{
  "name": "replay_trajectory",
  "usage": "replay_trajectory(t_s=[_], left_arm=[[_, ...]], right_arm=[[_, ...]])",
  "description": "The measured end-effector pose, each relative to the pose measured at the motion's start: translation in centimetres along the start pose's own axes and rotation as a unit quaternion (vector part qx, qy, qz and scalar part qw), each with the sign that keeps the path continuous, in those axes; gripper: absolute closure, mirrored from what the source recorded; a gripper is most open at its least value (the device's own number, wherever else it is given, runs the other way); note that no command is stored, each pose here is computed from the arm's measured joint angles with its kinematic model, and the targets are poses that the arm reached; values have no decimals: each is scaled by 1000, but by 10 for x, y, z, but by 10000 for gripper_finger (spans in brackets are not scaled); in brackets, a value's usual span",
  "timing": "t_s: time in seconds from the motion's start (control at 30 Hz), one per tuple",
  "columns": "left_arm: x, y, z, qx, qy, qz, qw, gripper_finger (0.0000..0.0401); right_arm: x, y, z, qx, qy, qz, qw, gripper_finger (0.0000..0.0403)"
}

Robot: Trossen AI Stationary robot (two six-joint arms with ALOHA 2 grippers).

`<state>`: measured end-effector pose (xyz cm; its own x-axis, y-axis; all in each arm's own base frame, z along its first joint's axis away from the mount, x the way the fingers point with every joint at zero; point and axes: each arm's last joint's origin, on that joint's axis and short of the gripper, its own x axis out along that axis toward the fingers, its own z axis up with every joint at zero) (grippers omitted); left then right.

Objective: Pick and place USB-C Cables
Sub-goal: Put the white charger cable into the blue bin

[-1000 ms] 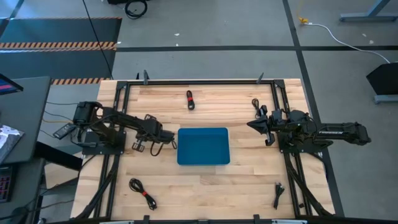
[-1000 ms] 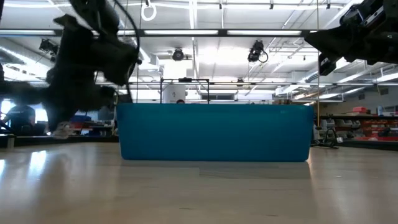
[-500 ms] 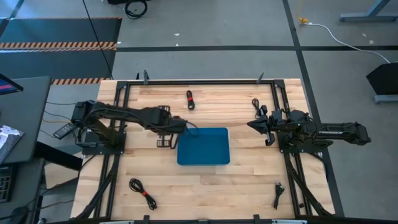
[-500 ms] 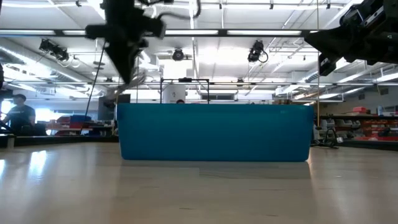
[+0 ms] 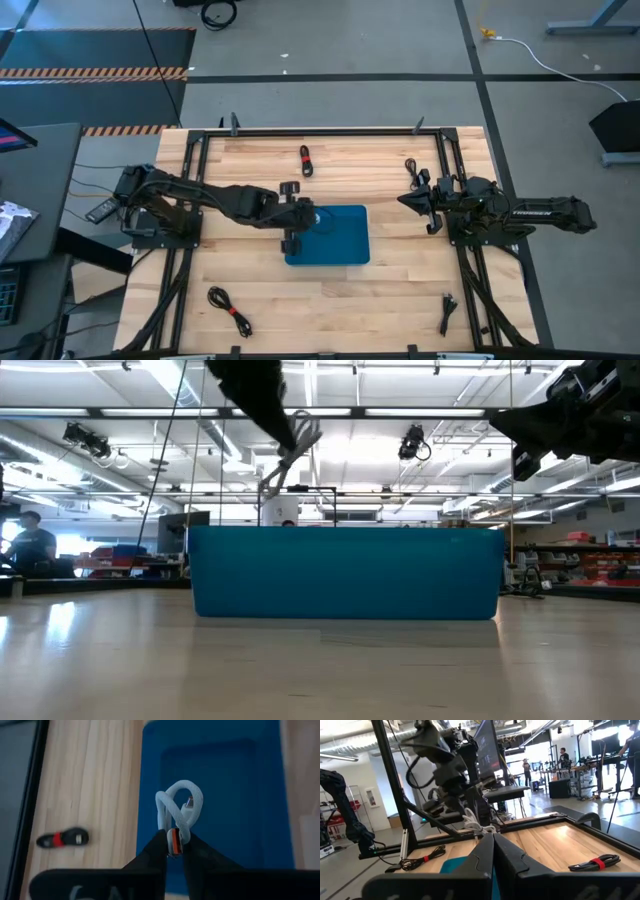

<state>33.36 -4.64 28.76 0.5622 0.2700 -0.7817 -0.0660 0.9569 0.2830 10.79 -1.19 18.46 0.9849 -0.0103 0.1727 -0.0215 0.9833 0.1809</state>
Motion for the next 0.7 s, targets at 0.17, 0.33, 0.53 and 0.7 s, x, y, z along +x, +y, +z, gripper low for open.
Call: replay_trajectory(t_s=[0.17,0.33,0.53,0.7], left_arm=[[6,-1,7,-12,-27,2,1000,361],[23,-8,7,-13,-15,1,1000,361],[46,-16,3,-14,17,-5,1000,359],[58,-22,-3,15,51,-24,998,359]], right_arm=[[0,0,0,1,0,0,1000,388],[0,1,0,1,3,10,1000,388],[0,1,-2,2,9,12,1000,388],[0,0,-2,3,10,11,1000,388]])
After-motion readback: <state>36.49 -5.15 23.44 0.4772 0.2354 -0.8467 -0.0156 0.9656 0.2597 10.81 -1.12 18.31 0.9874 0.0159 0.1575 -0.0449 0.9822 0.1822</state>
